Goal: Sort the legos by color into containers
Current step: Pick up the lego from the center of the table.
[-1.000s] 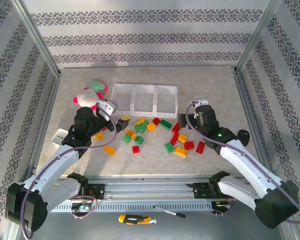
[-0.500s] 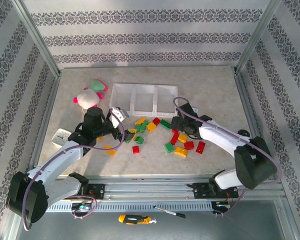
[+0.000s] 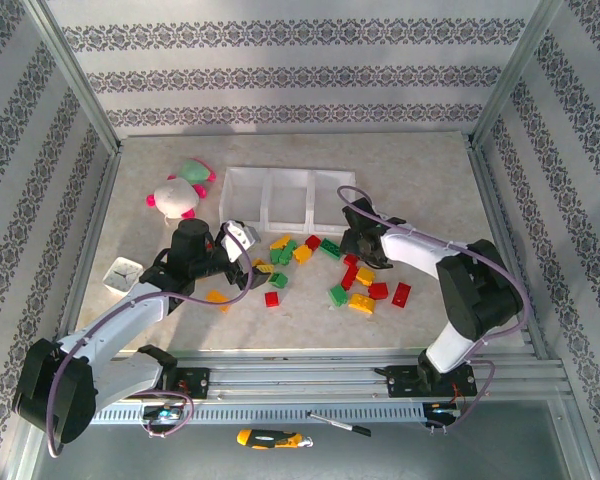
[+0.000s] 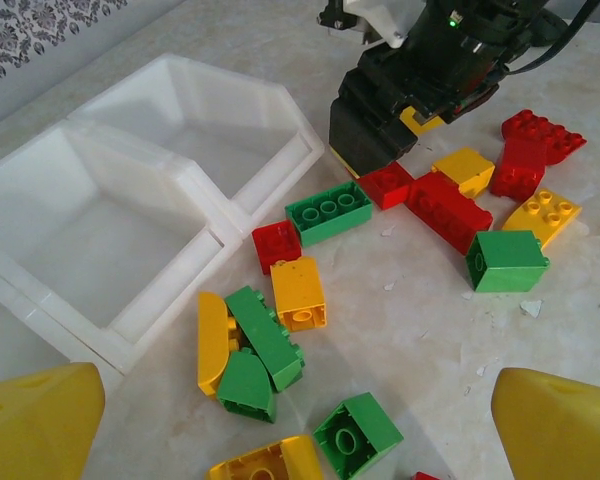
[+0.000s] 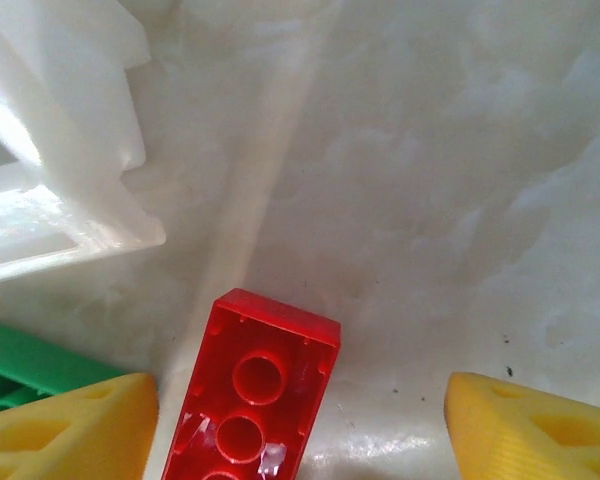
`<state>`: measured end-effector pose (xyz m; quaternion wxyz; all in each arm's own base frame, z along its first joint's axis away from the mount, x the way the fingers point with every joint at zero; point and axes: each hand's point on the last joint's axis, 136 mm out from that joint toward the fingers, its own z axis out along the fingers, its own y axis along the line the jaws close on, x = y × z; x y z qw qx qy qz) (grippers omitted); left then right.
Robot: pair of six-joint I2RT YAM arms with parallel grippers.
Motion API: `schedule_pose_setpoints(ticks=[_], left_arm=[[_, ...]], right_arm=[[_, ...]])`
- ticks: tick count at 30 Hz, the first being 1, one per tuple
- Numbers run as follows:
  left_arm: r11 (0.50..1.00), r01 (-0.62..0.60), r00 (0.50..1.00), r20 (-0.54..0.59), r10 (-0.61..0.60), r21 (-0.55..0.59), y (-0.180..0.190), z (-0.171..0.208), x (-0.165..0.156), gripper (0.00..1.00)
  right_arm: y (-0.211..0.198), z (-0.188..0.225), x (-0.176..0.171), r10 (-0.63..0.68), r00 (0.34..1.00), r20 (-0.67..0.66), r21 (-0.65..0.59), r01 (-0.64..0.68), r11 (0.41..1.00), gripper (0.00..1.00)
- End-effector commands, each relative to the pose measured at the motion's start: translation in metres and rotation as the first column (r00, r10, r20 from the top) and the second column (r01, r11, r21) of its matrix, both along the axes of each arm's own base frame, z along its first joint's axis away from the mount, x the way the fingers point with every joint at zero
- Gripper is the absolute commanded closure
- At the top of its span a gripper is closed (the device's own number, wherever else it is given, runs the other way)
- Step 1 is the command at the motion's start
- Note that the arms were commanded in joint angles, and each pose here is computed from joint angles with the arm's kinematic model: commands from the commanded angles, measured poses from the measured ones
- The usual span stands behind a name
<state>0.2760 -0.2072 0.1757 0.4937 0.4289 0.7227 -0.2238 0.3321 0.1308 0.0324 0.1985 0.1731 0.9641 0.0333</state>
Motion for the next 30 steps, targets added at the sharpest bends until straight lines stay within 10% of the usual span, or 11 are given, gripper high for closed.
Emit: schedule_pose_setpoints(ticks=[1,14,30], left_arm=[[0.999,0.044,0.998,0.034,-0.044,-0.006,-0.008,0.002,-0.005,0.01],[0.999,0.037,0.998,0.053,-0.037,-0.003,-0.007,0.002,-0.004,0.01],[0.999,0.042,0.998,0.055,-0.041,-0.022,-0.011,0.002,-0.003,0.01]], right_arm=[[0.004,-0.003,0.005,-0.011,1.000,-0.008,0.019,0.012,1.000,0.29],[0.002,0.001,0.002,-0.026,1.000,0.012,0.029,0.026,0.999,0.59],[-0.007,0.058,-0.012,-0.022,0.987,0.161,0.057,0.013,0.998,0.67]])
